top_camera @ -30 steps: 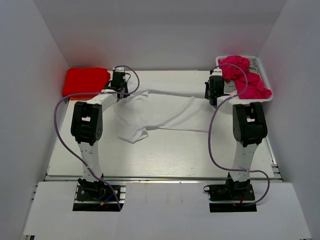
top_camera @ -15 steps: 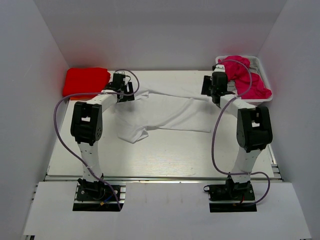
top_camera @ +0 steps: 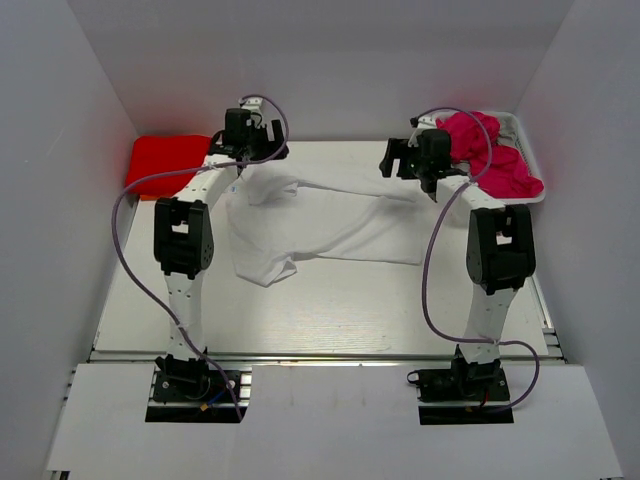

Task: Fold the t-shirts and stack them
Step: Fold the flattened tshirt in 1/3 of the way

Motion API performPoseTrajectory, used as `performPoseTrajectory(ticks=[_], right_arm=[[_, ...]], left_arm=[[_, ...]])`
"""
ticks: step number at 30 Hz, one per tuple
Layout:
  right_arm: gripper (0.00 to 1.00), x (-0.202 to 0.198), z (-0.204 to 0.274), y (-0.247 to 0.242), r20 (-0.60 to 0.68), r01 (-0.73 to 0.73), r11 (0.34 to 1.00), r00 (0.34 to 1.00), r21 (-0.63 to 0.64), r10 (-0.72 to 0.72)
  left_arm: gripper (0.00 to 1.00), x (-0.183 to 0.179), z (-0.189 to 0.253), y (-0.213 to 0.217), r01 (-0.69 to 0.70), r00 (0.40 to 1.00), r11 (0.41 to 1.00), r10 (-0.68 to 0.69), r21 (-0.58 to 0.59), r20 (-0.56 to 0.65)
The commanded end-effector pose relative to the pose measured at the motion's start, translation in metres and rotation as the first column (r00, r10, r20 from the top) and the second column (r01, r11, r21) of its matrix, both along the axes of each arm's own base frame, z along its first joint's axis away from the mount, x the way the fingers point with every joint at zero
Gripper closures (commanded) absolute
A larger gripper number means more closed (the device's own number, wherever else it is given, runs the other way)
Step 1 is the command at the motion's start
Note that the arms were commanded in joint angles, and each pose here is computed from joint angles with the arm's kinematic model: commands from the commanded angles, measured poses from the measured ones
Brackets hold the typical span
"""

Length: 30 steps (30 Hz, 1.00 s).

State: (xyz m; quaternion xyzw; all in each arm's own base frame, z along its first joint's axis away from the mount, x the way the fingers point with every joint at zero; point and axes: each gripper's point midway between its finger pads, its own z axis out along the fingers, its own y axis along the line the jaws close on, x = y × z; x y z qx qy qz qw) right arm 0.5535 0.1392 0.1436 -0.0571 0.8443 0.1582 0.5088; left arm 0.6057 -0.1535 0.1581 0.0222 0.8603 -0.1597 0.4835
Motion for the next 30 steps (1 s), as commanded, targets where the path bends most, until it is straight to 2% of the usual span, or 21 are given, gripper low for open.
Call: performPoseTrajectory(ticks=[1, 7, 11, 15, 20, 22, 25, 26, 27, 29, 30], right_arm=[[0.1, 0.005, -0.011, 0.008, -0.036, -0.019, 0.999, 0.999, 0.047, 0.021], [0.1, 0.003, -0.047, 0.011, -0.119, -0.002, 0.998, 0.993, 0.07, 0.011], [0.1, -0.002, -0.065, 0.007, -0.159, 0.017, 0.997, 0.987, 0.077, -0.005], [0.1, -0.005, -0.075, 0.006, -0.182, 0.025, 0.997, 0.983, 0.07, -0.012], [0.1, -0.007, -0.068, 0.004, -0.181, 0.033, 0.998, 0.983, 0.06, -0.022], [0.1, -0.007, -0.062, 0.003, -0.17, 0.027, 0.998, 0.985, 0.053, -0.017], [0.1, -0.008, -0.025, 0.002, -0.102, 0.015, 0.999, 0.995, 0.038, -0.011], [0.1, -0.011, -0.023, 0.0, -0.102, 0.017, 0.999, 0.995, 0.029, -0.014], [0.1, -0.014, 0.001, -0.001, -0.059, 0.02, 0.999, 0.998, 0.029, -0.018], [0.1, -0.026, -0.003, -0.006, -0.078, 0.035, 0.999, 0.996, 0.021, -0.034], [0.1, -0.033, 0.02, -0.008, -0.039, 0.042, 0.999, 0.998, 0.027, -0.041]], left_arm=[[0.0, -0.006, -0.039, -0.024, 0.142, 0.986, 0.987, -0.147, -0.069, -0.076], [0.0, -0.02, -0.087, -0.036, 0.197, 0.964, 0.973, -0.215, -0.123, -0.155], [0.0, -0.038, -0.121, -0.033, 0.176, 0.953, 0.975, -0.204, -0.137, -0.225], [0.0, -0.042, -0.137, -0.029, 0.158, 0.947, 0.98, -0.186, -0.124, -0.261], [0.0, -0.028, -0.113, -0.027, 0.152, 0.962, 0.983, -0.171, -0.103, -0.214], [0.0, -0.02, -0.086, -0.026, 0.152, 0.972, 0.984, -0.165, -0.089, -0.167], [0.0, -0.012, -0.04, -0.018, 0.125, 0.987, 0.991, -0.128, -0.042, -0.092], [0.0, -0.012, -0.029, -0.013, 0.113, 0.99, 0.993, -0.114, -0.023, -0.079], [0.0, -0.017, -0.005, -0.01, 0.082, 0.995, 0.997, -0.082, 0.002, -0.055], [0.0, -0.025, 0.014, 0.002, 0.018, 0.999, 0.998, -0.016, 0.057, -0.037], [0.0, -0.035, 0.017, 0.008, 0.0, 0.998, 0.997, 0.005, 0.075, -0.058]])
